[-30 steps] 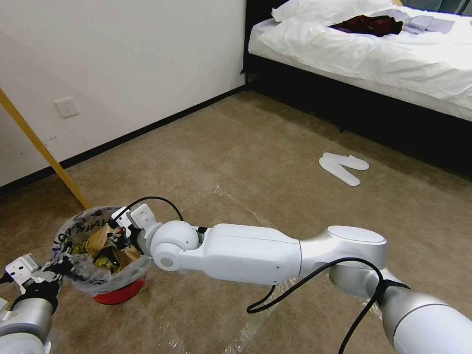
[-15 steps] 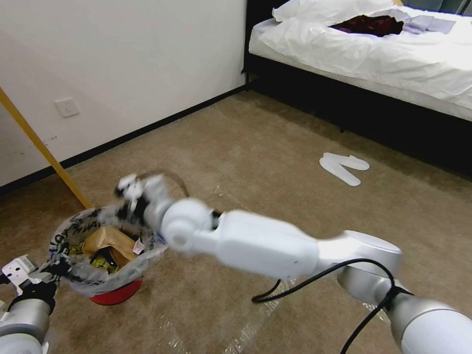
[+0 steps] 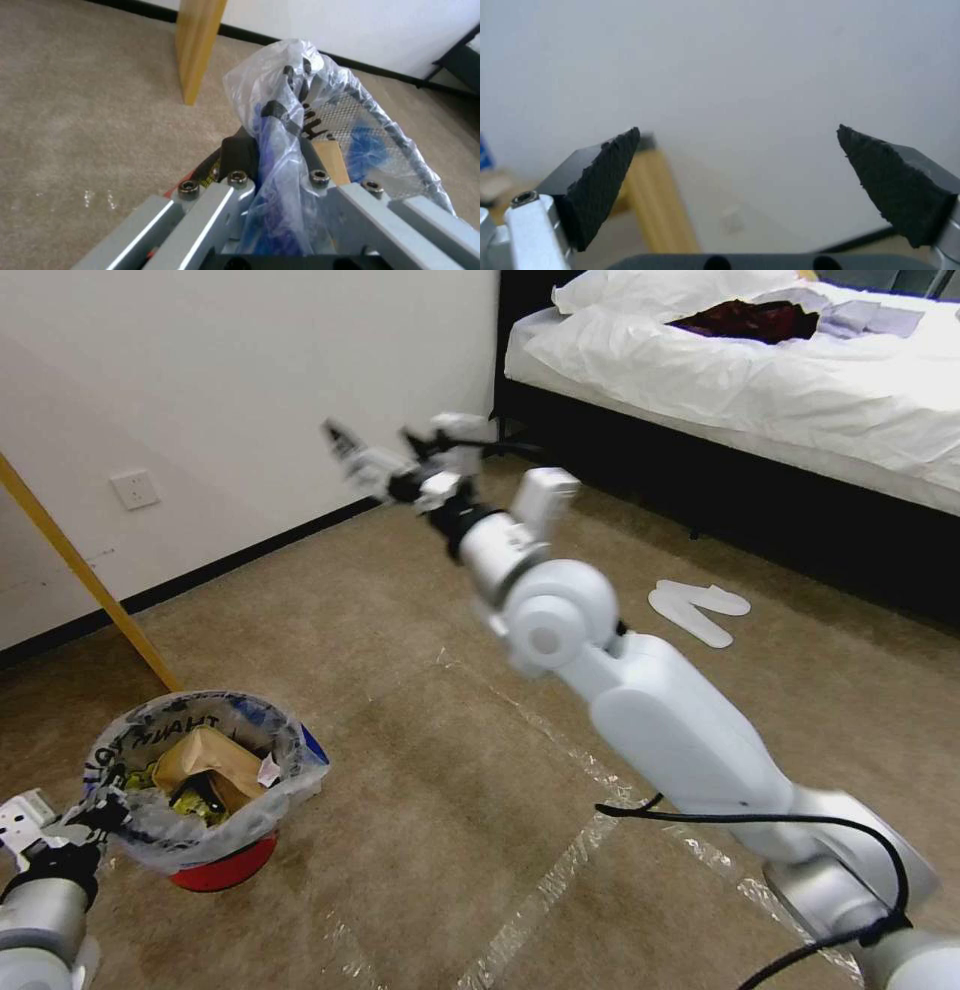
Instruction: Pick up the trash bin and place the garbage on the floor into it.
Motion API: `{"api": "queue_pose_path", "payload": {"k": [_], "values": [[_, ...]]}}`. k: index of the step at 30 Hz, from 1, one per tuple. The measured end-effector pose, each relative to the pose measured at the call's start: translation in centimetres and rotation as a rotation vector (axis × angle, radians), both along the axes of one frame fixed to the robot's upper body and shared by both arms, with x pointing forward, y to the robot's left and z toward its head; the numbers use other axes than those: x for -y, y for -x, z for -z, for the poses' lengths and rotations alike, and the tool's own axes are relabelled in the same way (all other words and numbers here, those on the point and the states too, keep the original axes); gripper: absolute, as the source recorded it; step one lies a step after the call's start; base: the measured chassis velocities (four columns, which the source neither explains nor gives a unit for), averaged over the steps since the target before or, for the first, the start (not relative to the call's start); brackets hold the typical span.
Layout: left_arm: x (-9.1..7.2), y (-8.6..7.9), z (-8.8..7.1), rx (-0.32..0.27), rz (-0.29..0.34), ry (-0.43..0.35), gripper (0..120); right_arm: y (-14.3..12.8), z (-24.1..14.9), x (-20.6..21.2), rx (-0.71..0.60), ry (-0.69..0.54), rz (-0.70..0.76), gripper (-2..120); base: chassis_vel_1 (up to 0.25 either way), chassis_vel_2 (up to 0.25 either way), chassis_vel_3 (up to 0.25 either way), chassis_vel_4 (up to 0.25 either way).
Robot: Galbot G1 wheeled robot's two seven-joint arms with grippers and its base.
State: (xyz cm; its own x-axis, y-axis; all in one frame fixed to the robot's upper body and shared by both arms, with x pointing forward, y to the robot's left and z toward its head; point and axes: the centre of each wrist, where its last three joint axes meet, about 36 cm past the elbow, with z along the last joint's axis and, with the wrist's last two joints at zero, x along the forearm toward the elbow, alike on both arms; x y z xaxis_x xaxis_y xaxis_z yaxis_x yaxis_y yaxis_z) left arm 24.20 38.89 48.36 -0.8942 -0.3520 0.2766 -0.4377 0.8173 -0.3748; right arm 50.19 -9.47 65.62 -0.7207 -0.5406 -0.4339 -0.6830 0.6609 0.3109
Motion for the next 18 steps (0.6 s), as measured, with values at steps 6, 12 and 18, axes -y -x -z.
{"api": "queue_pose_path", "payload": {"k": [6,12,18], "values": [[0.1,0.2,-0.4,0.018,-0.009,-0.023,4,1.6,2.0,11.8,0.109,0.014,0.311,100,0.0,0.0,0.0,0.0],[0.4,-0.1,-0.2,0.021,0.002,-0.018,4,7.9,7.5,21.3,0.17,0.197,0.682,100,0.0,0.0,0.0,0.0],[0.8,0.0,-0.3,0.026,0.014,-0.016,4,13.1,12.9,22.5,0.126,0.263,0.797,100,0.0,0.0,0.0,0.0]]}}
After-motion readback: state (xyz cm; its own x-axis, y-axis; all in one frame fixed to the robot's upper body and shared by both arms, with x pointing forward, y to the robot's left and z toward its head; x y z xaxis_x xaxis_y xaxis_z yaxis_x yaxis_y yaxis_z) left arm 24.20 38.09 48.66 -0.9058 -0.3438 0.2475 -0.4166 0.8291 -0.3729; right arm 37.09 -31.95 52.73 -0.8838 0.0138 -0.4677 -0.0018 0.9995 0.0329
